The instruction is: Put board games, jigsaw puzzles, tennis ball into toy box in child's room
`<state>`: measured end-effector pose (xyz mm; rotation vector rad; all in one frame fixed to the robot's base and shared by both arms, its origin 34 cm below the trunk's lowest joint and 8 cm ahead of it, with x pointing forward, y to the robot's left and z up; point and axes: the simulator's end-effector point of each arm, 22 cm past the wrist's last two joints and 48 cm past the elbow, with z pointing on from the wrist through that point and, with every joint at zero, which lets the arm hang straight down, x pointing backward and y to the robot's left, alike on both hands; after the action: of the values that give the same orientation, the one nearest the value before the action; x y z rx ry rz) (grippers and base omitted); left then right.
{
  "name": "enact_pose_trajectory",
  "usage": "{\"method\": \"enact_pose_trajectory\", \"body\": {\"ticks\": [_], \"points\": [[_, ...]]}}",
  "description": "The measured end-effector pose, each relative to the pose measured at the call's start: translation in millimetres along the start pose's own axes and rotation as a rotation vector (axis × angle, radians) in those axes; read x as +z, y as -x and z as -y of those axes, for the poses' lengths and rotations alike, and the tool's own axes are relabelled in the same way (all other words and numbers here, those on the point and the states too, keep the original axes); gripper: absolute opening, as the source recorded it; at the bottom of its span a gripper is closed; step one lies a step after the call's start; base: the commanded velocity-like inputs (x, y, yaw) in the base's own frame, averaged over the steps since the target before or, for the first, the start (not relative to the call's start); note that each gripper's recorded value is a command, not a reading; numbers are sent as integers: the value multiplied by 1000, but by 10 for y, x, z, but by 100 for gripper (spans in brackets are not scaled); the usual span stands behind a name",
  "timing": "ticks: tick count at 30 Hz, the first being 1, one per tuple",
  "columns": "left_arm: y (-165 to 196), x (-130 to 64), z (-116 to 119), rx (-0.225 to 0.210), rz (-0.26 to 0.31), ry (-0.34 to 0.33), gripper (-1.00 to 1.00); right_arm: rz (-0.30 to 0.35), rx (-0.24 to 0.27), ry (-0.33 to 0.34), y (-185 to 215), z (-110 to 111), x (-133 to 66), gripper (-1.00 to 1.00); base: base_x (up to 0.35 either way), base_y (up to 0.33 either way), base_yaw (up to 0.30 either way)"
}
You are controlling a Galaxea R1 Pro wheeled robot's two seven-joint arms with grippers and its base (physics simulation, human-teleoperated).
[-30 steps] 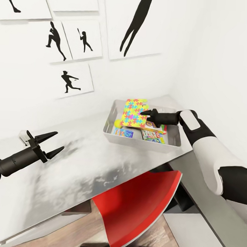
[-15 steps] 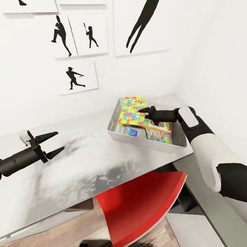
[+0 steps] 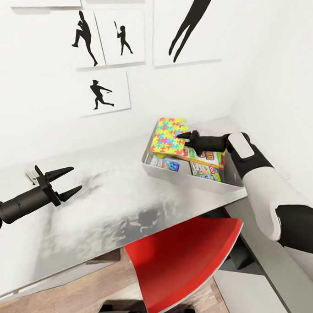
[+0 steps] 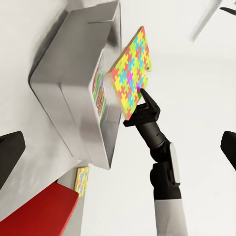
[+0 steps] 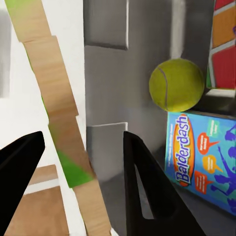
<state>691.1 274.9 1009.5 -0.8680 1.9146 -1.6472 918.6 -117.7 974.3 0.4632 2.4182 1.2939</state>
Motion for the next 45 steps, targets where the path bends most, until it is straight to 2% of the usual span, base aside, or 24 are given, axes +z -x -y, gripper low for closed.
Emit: {"method": "enact_pose_trajectory", "body": {"ticks": [7,16,45], "points": [[-5,8,-19,-3,-1,2,100,43,23,27,186,-39,-114,-100,0,0,21],[-8,14,-36,-6,-2,4,100,74,32,-8,339,82,-233,-100,0,0,5],[-18,85,-296,-48,-5,27,100,39,76,-46,207,436,0,-100,0,0,0]]}}
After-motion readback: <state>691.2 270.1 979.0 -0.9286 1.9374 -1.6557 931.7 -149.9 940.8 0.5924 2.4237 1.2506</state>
